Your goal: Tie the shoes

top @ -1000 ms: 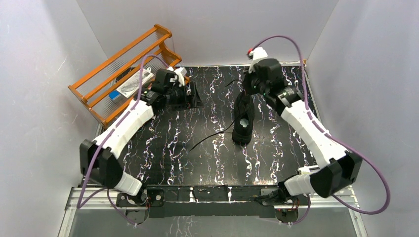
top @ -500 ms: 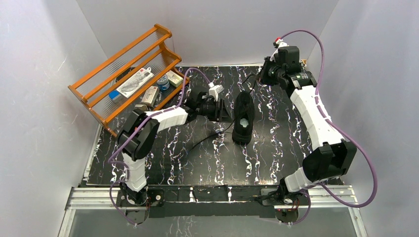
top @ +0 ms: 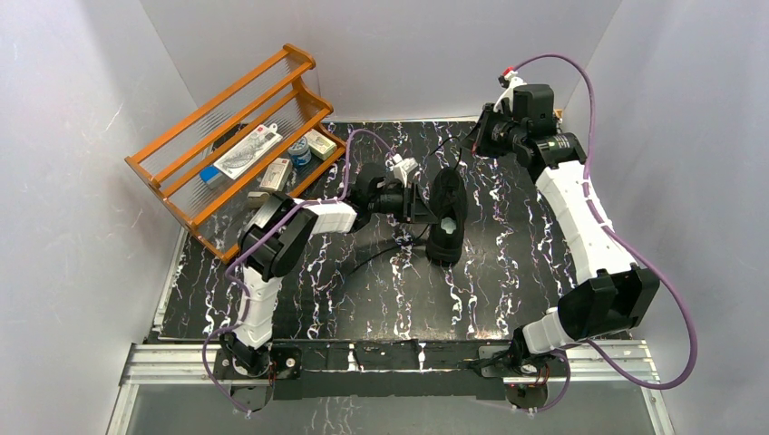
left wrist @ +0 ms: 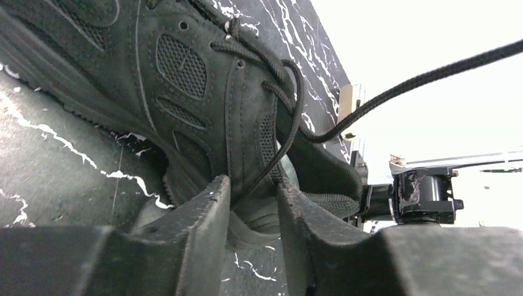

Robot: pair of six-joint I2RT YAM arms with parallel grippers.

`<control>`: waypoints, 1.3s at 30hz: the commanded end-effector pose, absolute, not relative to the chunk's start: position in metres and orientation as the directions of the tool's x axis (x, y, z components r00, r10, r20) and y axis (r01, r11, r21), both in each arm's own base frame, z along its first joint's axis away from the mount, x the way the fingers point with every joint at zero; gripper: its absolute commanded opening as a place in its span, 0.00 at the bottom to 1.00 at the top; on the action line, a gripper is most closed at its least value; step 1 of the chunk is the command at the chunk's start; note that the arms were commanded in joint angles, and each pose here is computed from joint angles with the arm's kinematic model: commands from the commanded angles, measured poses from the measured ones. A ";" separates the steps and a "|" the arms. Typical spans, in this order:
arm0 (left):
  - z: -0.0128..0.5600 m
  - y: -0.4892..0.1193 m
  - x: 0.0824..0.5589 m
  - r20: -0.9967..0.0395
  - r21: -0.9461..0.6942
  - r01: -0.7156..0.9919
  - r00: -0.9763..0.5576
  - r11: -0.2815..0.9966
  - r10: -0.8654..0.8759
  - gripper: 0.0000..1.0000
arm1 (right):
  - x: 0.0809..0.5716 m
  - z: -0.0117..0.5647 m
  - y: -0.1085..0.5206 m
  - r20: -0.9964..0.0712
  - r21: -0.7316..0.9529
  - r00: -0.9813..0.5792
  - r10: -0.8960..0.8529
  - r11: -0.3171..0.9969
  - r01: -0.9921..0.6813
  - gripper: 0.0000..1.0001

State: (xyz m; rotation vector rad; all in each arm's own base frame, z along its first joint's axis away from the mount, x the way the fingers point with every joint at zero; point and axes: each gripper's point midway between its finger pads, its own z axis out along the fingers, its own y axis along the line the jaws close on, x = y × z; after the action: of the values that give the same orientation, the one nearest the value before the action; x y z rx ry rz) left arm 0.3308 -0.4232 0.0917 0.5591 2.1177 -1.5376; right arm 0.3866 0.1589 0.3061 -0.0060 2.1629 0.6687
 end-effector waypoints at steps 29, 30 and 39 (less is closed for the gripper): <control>0.185 -0.440 0.364 -0.866 -0.462 0.858 -0.491 0.226 0.093 0.00 | 0.406 0.303 0.132 -0.579 0.578 -0.679 0.453 0.815 0.051 0.00; 0.184 -0.441 0.363 -0.865 -0.465 0.858 -0.493 0.219 0.093 0.00 | 0.408 0.304 0.128 -0.587 0.567 -0.670 0.454 0.821 0.060 0.00; 0.197 -0.437 0.361 -0.841 -0.530 0.834 -0.540 0.152 0.032 0.00 | 0.410 0.292 0.103 -0.604 0.484 -0.658 0.449 0.863 0.145 0.00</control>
State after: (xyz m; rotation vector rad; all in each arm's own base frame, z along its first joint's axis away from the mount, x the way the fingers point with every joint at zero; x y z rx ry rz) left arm 0.3654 -0.4380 0.1496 0.7963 1.8851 -1.3944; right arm 0.4093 0.1156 0.2831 0.4133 2.3002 0.5708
